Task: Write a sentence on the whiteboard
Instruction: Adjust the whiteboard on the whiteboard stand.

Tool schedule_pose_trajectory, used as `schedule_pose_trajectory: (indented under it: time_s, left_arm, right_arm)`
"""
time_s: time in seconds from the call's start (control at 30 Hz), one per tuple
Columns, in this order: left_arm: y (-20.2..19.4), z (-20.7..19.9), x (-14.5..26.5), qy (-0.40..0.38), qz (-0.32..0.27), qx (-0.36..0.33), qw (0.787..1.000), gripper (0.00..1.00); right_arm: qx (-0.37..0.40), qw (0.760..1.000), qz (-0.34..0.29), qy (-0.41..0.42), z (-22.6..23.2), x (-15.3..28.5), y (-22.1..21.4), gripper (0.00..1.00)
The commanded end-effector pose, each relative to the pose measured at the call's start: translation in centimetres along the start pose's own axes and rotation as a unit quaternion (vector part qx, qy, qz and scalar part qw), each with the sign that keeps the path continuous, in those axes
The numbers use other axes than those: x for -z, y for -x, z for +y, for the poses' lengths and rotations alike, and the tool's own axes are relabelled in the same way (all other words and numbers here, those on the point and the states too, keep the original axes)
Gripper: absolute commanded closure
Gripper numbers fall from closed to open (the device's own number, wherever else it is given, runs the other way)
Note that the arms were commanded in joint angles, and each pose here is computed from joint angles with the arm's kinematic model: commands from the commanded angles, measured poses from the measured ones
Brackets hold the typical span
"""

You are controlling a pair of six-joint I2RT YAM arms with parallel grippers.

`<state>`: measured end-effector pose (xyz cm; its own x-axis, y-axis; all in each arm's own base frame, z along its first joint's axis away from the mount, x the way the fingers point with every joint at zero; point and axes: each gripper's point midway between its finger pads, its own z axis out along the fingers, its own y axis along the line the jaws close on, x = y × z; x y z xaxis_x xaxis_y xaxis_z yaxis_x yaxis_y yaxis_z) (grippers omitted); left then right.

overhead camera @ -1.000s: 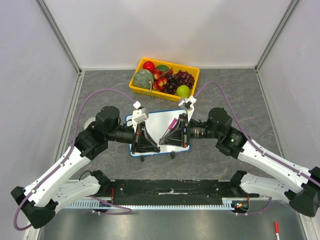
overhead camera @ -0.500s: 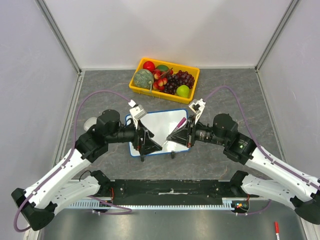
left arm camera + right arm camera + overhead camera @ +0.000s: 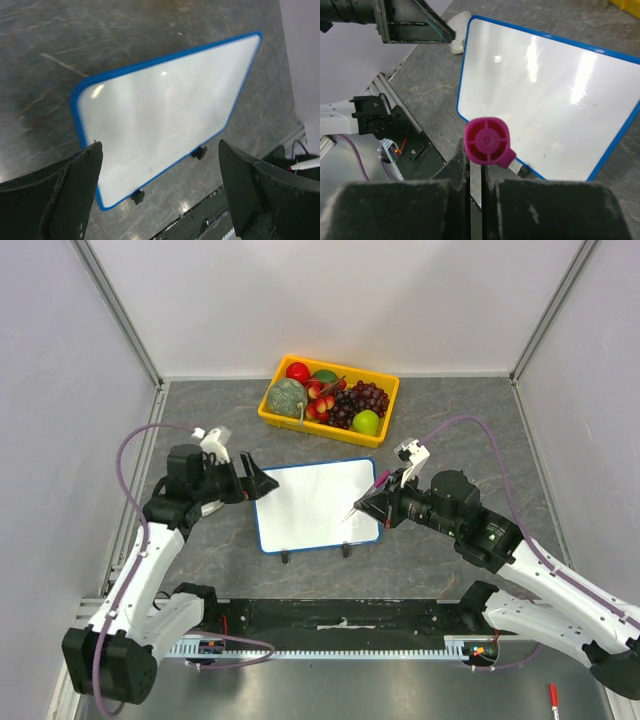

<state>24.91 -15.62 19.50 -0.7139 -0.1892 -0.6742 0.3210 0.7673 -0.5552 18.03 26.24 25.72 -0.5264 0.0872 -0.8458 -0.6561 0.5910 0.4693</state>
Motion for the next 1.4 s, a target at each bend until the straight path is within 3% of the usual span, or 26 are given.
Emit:
schedule_pose_trajectory:
  time_s: [0.0, 0.27, 0.5, 0.77, 0.83, 1.03, 1.17, 1.37]
  left_arm:
    - [0.2, 3.9, 1.2, 0.032, -0.023, 0.083, 0.996, 0.0]
    - [0.8, 8.1, 2.3, 0.032, -0.088, 0.155, 0.983, 0.0]
    - [0.3, 7.5, 0.5, -0.047, -0.106, 0.14, 0.983, 0.03]
    - [-1.4, 5.9, -2.9, -0.102, -0.076, 0.096, 0.987, 0.1]
    - [-2.0, 5.6, -3.8, -0.11, -0.063, 0.086, 0.988, 0.15]
    - [-4.3, 5.0, -4.3, -0.129, -0.048, 0.077, 0.987, 0.47]
    - [-6.9, 5.1, -4.0, -0.125, -0.04, 0.086, 0.988, 0.96]
    - [-9.6, 3.8, -3.2, -0.139, -0.034, 0.079, 0.987, 0.98]
  right_arm:
    - [0.025, 0.999, -0.021, -0.021, -1.5, 0.3, 1.4, 1.0]
    - [0.009, 0.999, -0.017, 0.042, -1.7, -1.0, 2.4, 1.0]
    - [-0.018, 0.988, -0.039, 0.148, -0.1, -1.1, 4.8, 1.0]
    - [-0.018, 0.985, -0.03, 0.166, 0.1, -1.3, 4.8, 1.0]
    - [-0.018, 0.985, -0.03, 0.168, 0.1, -1.2, 4.8, 1.0]
    - [-0.019, 0.985, -0.033, 0.168, 0.2, -1.0, 5.0, 1.0]
    - [-0.019, 0.985, -0.032, 0.168, 0.2, -1.0, 4.8, 1.0]
    - [-0.021, 0.985, -0.029, 0.166, 0.0, -1.1, 4.6, 1.0]
